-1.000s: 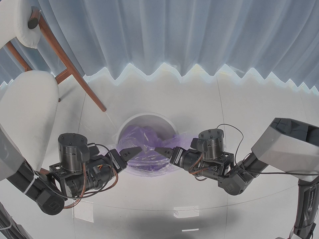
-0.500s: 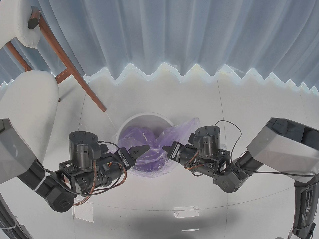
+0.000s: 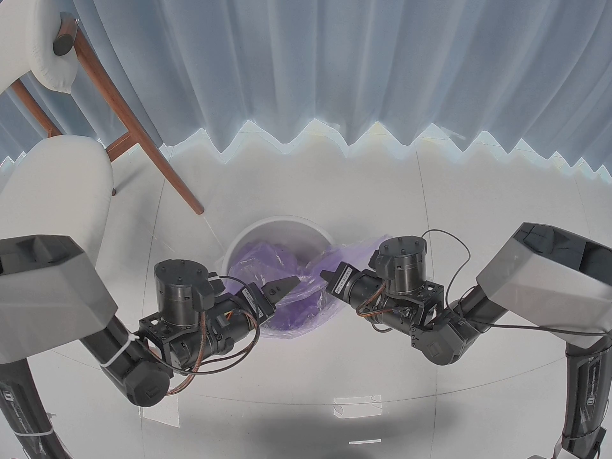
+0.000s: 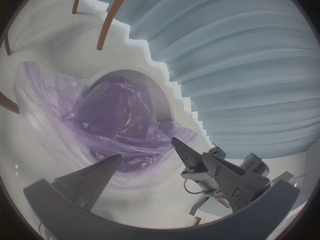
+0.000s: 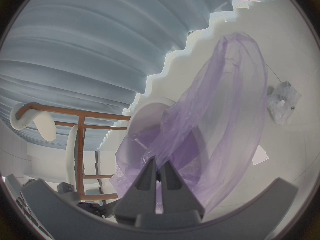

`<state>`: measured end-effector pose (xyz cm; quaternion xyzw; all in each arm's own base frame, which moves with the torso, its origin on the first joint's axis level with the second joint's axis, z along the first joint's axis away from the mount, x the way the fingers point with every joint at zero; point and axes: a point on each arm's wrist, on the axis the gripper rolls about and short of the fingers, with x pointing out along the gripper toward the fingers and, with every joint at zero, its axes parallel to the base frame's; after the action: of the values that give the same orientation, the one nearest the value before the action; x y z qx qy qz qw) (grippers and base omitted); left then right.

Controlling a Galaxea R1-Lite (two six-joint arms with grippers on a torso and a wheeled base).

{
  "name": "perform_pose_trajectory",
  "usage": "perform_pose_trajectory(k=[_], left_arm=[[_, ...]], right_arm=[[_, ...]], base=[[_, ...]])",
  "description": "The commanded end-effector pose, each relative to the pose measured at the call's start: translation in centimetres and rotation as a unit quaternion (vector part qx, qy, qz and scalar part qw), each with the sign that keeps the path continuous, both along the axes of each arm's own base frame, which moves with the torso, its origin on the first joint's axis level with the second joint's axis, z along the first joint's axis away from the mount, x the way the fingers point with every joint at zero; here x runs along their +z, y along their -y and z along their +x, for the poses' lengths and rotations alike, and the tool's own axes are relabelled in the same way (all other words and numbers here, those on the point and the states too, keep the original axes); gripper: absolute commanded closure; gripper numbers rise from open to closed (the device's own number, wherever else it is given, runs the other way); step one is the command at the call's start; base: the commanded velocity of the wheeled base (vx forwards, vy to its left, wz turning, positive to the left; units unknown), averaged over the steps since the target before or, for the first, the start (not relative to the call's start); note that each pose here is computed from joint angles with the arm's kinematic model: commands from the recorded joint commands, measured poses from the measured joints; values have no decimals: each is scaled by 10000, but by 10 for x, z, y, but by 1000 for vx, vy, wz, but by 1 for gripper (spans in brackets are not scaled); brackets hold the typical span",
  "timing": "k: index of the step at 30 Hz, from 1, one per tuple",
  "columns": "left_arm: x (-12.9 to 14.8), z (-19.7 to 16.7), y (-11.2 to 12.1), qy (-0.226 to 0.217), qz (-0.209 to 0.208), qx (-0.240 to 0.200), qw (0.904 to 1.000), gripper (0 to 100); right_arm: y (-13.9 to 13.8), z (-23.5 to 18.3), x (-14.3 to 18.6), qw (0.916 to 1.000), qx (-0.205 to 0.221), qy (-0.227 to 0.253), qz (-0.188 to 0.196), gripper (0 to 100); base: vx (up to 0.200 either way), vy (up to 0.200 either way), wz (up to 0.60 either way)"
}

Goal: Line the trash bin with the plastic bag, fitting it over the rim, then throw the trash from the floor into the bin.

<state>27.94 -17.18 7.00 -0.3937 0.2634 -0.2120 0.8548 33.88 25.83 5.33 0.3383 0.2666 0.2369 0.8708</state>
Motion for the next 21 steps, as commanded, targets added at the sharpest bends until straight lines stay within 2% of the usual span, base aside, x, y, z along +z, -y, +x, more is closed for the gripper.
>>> perform_pose_trajectory(k=[1,6,11,13,21], left_arm=[[-34,17,7,-159,94,90,9998,0],[-40,9,9,-293,184,12,9994,0],[-45,-7,0,-492,328,40,9982,0],[-54,-18,-8,-673,428,58,9968,0],[-65,-20,-7,-578,291,136,9978,0]], right_arm=[[2,0,7,10000,-18,41,64,100],[2,1,7,10000,-41,49,67,100],[9,8,6,9998,-143,62,87,100],[13,19,12,9993,-270,149,203,100],[8,39,34,9965,-335,455,624,100]], base=[[0,0,0],[0,0,0],[0,0,0],[0,0,0],[0,0,0]])
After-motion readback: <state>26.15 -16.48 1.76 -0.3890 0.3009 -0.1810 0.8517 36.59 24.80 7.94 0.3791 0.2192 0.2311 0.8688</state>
